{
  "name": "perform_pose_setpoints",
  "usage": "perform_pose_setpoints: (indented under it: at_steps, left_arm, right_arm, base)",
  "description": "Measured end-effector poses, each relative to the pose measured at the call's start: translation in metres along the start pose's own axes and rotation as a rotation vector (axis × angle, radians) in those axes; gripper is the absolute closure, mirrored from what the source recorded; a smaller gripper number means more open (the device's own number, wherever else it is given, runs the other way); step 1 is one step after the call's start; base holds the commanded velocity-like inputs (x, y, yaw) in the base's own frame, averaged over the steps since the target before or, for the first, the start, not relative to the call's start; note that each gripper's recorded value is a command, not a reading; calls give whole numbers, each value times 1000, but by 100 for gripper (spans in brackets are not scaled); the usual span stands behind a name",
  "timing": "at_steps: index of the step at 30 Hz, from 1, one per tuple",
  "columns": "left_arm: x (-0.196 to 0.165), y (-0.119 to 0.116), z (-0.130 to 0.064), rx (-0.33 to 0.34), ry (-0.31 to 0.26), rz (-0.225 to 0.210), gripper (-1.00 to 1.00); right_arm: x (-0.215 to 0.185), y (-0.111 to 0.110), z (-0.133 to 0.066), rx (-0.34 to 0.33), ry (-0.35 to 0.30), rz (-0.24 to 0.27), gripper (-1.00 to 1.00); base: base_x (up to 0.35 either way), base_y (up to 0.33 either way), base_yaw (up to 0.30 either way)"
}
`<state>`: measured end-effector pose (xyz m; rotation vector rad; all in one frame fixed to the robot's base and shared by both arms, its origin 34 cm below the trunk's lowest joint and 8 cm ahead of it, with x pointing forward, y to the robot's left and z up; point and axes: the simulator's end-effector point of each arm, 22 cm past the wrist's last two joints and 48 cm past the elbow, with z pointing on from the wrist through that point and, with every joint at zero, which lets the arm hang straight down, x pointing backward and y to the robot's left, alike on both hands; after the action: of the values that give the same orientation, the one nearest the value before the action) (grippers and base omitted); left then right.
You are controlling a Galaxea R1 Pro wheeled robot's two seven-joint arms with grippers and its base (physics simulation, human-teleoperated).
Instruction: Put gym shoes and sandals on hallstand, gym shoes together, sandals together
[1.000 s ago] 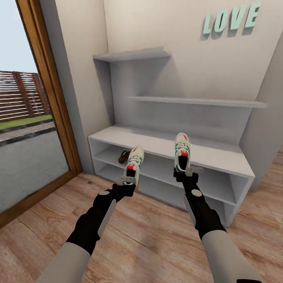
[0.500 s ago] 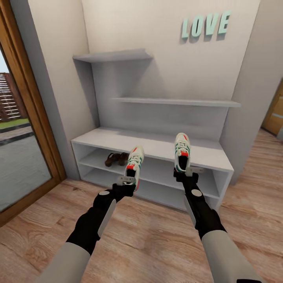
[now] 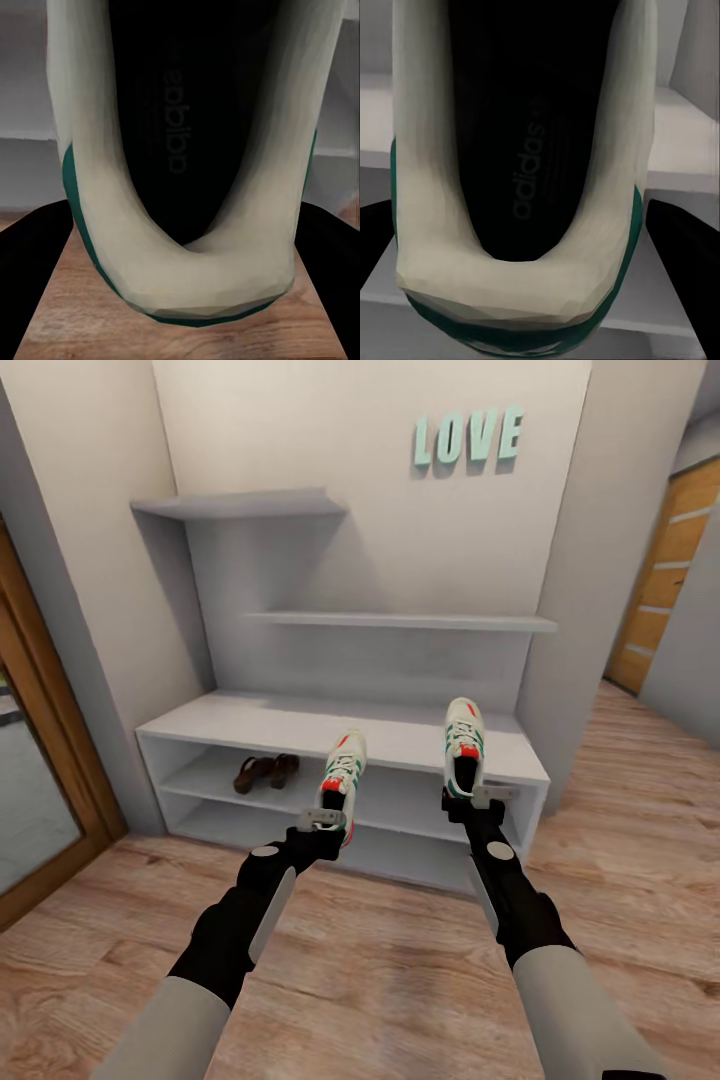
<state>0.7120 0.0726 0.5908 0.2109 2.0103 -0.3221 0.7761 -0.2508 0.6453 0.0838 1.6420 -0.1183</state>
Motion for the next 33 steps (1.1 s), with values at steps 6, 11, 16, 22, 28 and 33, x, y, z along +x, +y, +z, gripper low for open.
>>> perform_pose_setpoints:
  at_steps: [6,11,16,22,28,33]
  left_arm:
    - [-2,0,-1,0,-3,1,100]
    - [-3,-1,-2,0,-6,2,100]
    - [-4,-1,-3,0,-7,3,100]
    - [-5,-1,-4,0,-10,4,100]
    - [-7,-1,-5,0,-13,5,100]
    - [-7,-1,-5,0,-13,4,100]
  right_arm:
    - [-2,0,-1,-1,-4,1,100]
    - [-4,0,-1,0,-6,1,100]
    - [-6,0,-1,0,-8,1,100]
    - [-8,0,-2,0,-11,2,100]
    - [-10,-1,-3,1,-14,3,100]
    - [-11,0,-3,1,-17,1,100]
  base:
    - [0,77,-248]
    - [0,4,-249]
    - [-114,34,-249]
    - [-102,41,-249]
    - [-5,2,-221]
    - [0,0,-23]
